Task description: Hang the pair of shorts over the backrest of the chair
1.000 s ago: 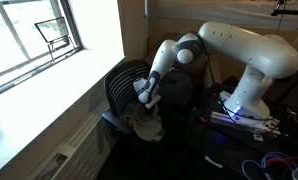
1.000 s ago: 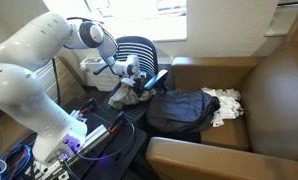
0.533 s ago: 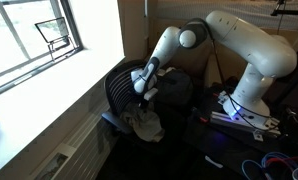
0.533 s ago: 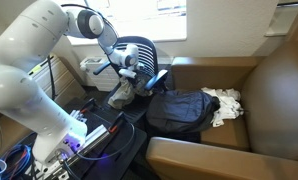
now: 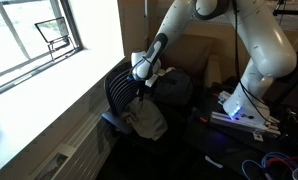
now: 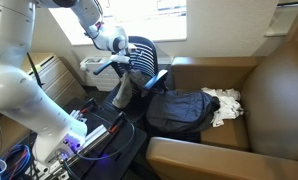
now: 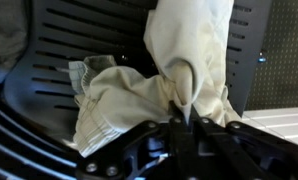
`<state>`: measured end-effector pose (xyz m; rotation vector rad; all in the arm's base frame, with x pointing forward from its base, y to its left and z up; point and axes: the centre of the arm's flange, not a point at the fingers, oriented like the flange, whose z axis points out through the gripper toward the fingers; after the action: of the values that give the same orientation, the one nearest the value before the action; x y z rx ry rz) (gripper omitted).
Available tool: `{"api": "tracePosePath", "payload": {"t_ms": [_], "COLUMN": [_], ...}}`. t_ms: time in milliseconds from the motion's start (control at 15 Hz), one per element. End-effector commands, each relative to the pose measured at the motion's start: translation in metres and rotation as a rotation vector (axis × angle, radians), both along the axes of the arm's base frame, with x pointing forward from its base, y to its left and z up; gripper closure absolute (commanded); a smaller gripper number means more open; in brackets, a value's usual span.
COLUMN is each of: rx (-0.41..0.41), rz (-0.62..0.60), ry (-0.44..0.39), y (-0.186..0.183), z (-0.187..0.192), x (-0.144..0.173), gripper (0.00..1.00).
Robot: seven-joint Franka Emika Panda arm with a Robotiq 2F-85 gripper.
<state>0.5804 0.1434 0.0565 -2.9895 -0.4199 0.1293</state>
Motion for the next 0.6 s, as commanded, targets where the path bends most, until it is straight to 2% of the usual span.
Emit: {"api": "tracePosePath", "payload": {"t_ms": [0, 133, 200, 267, 333, 400, 467, 533], "rx": [0.092, 0.104, 0.118, 0.146, 0.164, 0.209, 0.152, 0.178], "rz": [-0.126, -0.154, -0.073, -0.007, 0.009, 0.048, -0.005, 0.020], "ry": [-0.126, -0.256, -0.307, -0.209, -0.138, -0.130, -0.184, -0.164], "y": [-0.005, 0.000, 0.003, 0.012, 0.024, 0.038, 0.038, 0.046], "z": [0.071, 0.100, 0.114, 0.111, 0.083, 0.059, 0.089, 0.082], "x": [-0.052, -0.065, -0.072, -0.077, -0.071, -0.072, -0.064, -0.071], "gripper": [0.98, 0.98, 0.98, 0.98, 0.98, 0.98, 0.93, 0.93]}}
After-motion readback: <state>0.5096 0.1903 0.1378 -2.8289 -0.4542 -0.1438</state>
